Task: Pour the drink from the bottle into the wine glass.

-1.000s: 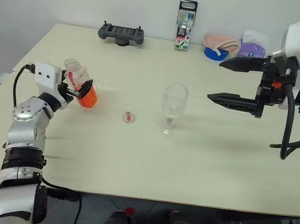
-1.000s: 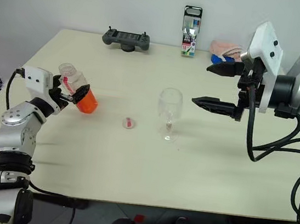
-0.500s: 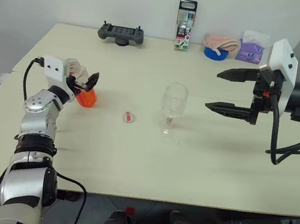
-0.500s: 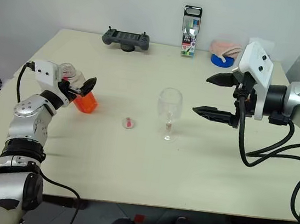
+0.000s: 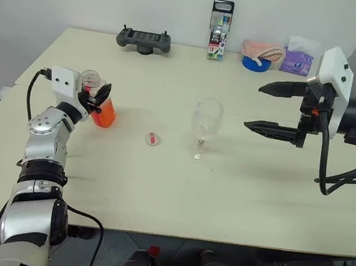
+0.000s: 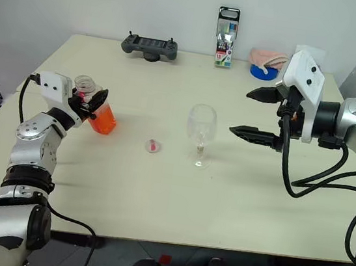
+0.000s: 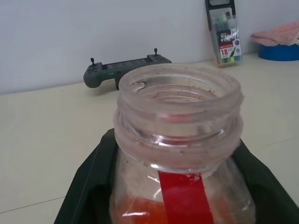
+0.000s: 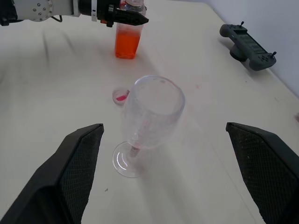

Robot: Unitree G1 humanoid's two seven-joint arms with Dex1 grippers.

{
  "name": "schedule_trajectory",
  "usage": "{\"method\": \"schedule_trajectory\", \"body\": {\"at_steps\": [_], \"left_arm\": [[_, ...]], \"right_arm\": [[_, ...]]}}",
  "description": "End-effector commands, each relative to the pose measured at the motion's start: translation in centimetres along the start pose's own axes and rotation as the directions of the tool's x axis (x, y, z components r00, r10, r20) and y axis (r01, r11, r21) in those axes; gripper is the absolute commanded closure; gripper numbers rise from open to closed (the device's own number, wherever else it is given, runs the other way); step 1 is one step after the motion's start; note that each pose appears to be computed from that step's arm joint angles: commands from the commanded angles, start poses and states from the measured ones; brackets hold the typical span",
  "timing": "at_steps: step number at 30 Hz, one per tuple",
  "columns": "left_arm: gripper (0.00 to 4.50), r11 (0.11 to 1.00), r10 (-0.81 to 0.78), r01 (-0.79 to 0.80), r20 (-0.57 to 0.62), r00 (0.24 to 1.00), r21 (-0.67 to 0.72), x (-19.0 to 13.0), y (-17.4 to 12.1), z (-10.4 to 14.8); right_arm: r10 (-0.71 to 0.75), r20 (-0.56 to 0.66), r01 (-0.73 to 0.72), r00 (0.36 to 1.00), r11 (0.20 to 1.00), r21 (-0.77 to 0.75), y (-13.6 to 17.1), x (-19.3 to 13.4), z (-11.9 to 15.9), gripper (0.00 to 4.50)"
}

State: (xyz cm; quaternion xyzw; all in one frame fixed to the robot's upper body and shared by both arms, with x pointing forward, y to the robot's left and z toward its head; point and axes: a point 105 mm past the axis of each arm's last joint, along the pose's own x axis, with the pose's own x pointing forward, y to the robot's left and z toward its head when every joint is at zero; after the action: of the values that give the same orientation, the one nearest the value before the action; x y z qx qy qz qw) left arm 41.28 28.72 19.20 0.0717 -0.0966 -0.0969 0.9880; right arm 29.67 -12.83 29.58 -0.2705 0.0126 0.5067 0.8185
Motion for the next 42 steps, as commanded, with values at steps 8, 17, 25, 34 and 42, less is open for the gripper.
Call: {"method": "schedule_trajectory", "body": {"at_steps": [8, 17, 25, 34, 42], "left_arm": [[2.35, 0.874, -0.410, 0.343, 0.143, 0.901, 0.345, 3.6, -9.1, 9.2], [2.35, 0.654, -0.638, 0.428, 0.151, 0.755, 0.624, 5.4, -15.7, 12.6], [2.35, 0.545, -0.709, 0.388, 0.161, 0.687, 0.743, 5.7, -18.3, 13.2], [2.35, 0.419, -0.725, 0.310, 0.109, 0.680, 0.853, 5.9, -19.2, 12.7], [2.35, 0.341, -0.706, 0.206, 0.105, 0.701, 0.917, 6.1, -19.3, 12.8]], "right_arm": [[-0.238, 0.197, 0.207, 0.951, 0.965, 0.162, 1.5, -2.1, -1.9, 0.00], [-0.383, 0.220, 0.278, 0.897, 0.878, 0.390, 6.6, -1.9, -5.3, 0.00], [-0.459, 0.208, 0.321, 0.864, 0.819, 0.475, 8.1, -2.0, -6.6, 0.00], [-0.434, 0.242, 0.304, 0.868, 0.849, 0.433, 8.1, -1.3, -5.4, 0.00], [-0.402, 0.275, 0.278, 0.873, 0.875, 0.396, 7.8, -0.8, -4.2, 0.00]]}}
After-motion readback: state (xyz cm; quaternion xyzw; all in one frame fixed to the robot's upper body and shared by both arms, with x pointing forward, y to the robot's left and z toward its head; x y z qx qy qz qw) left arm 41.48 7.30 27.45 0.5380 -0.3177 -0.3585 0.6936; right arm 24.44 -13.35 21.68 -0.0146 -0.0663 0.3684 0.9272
